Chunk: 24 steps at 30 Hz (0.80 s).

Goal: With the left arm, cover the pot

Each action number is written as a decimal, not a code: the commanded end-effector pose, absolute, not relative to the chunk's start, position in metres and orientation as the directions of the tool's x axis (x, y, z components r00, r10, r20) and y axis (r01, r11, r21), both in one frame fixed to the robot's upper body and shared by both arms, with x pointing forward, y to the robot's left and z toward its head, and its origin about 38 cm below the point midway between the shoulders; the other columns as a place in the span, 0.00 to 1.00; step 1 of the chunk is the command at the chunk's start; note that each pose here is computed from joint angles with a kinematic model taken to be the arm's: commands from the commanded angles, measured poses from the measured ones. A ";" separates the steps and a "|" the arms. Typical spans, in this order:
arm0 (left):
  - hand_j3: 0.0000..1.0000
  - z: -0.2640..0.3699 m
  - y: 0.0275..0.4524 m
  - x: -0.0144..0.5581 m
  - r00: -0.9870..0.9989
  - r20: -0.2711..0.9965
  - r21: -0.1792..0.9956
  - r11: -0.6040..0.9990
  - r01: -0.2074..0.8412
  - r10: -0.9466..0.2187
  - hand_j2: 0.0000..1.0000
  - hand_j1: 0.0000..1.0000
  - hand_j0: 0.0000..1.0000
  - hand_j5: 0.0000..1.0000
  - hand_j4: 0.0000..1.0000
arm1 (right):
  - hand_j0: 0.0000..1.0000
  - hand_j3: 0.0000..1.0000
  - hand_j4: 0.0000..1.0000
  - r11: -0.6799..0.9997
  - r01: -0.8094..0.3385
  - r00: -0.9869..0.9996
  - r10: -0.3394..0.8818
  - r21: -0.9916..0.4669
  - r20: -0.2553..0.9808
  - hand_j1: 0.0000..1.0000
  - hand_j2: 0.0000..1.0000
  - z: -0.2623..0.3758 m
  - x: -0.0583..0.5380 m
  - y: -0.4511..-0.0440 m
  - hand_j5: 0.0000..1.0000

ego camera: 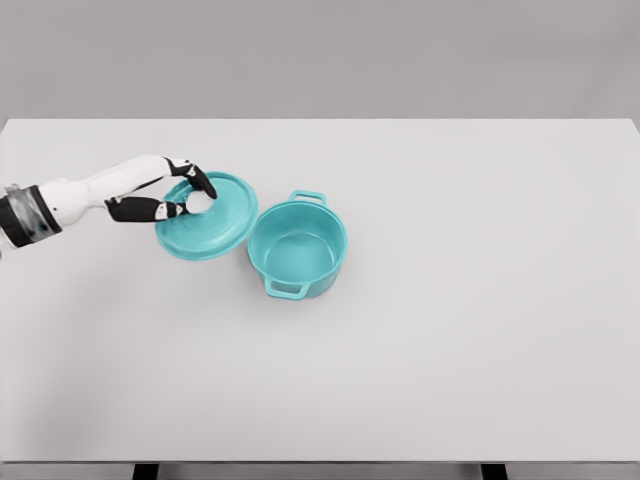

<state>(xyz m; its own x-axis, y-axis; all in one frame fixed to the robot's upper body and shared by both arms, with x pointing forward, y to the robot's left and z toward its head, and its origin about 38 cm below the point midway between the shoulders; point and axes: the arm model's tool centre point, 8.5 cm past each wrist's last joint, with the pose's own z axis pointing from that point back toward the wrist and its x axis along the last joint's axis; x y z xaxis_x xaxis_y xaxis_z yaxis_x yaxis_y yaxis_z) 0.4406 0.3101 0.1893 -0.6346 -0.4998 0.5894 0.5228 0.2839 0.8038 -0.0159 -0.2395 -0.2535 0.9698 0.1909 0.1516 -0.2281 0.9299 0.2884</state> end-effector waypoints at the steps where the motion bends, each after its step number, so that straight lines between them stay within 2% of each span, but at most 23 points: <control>1: 0.55 0.192 0.305 0.439 -0.644 0.592 0.803 0.286 0.523 -0.485 0.55 0.55 0.55 0.55 0.55 | 1.00 1.00 1.00 0.930 -0.229 0.970 0.191 0.289 0.152 1.00 1.00 -0.253 -0.016 -0.240 1.00; 24: 0.55 0.185 0.271 0.443 -0.673 0.602 0.798 0.286 0.531 -0.431 0.55 0.55 0.55 0.55 0.55 | 1.00 1.00 1.00 0.930 -0.229 0.970 0.191 0.289 0.152 1.00 1.00 -0.253 -0.016 -0.240 1.00</control>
<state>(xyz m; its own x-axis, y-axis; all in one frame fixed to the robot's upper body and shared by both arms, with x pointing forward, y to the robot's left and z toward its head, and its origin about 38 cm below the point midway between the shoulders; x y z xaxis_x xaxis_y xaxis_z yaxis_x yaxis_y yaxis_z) 0.4424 0.2736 0.1847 -0.6736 -0.4390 0.5946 0.5285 0.2762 0.8027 -0.0159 -0.2395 -0.2535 0.9698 0.1909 0.1516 -0.2281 0.9300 0.2883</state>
